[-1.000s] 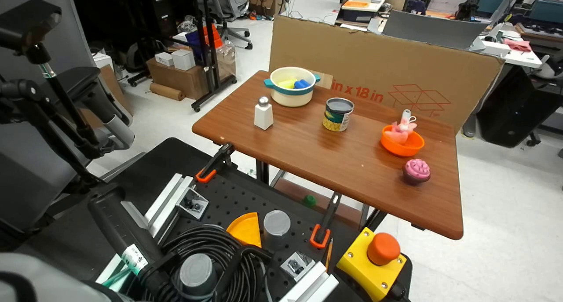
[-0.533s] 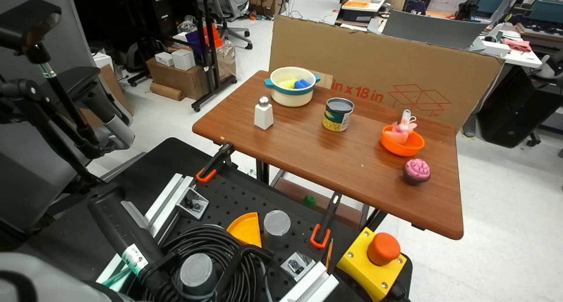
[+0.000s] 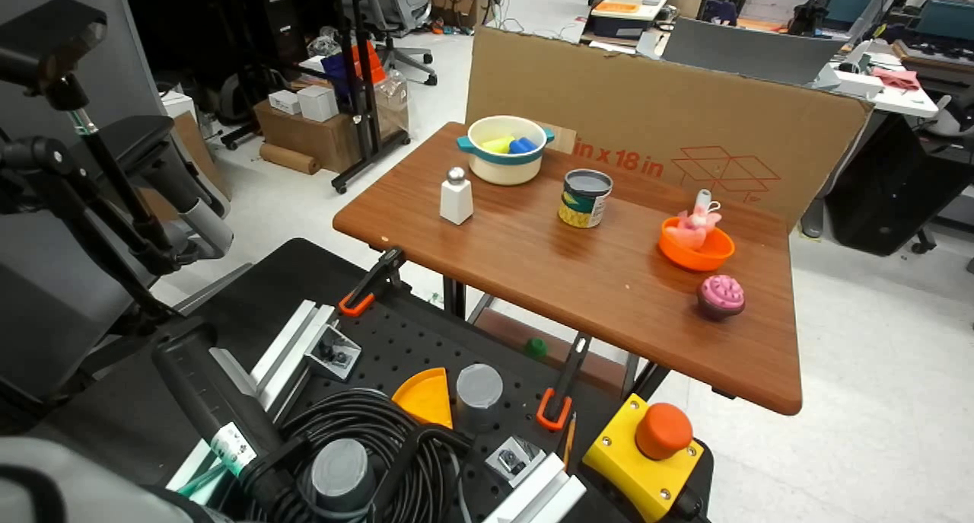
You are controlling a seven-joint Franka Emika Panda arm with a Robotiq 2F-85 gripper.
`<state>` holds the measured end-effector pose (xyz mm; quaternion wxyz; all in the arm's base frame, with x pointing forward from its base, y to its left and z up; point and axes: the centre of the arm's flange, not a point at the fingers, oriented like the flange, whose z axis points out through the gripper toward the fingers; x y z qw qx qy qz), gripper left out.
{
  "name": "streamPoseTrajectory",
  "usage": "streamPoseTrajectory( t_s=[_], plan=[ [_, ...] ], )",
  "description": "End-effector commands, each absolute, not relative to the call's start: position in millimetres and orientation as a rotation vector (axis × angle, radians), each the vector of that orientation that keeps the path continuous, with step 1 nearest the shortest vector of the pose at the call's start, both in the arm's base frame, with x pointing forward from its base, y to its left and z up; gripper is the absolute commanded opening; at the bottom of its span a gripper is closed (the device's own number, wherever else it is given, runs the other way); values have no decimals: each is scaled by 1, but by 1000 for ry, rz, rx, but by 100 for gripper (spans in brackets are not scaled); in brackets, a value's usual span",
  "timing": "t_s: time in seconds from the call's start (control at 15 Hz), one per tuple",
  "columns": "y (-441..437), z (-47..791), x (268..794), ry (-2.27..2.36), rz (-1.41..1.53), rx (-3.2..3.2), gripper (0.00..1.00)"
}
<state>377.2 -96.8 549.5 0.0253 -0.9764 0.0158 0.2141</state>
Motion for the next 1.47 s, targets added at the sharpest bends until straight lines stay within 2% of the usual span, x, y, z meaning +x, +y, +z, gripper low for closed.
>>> streamPoseTrajectory(
  t_s=[0.0, 0.6, 1.4],
  plan=[
    [-104, 559, 400, 5, 756, -2967, 100],
    [-102, 561, 435, -61, 915, -2925, 100],
    [-131, 532, 448, 112, 912, -3079, 100]
  ],
)
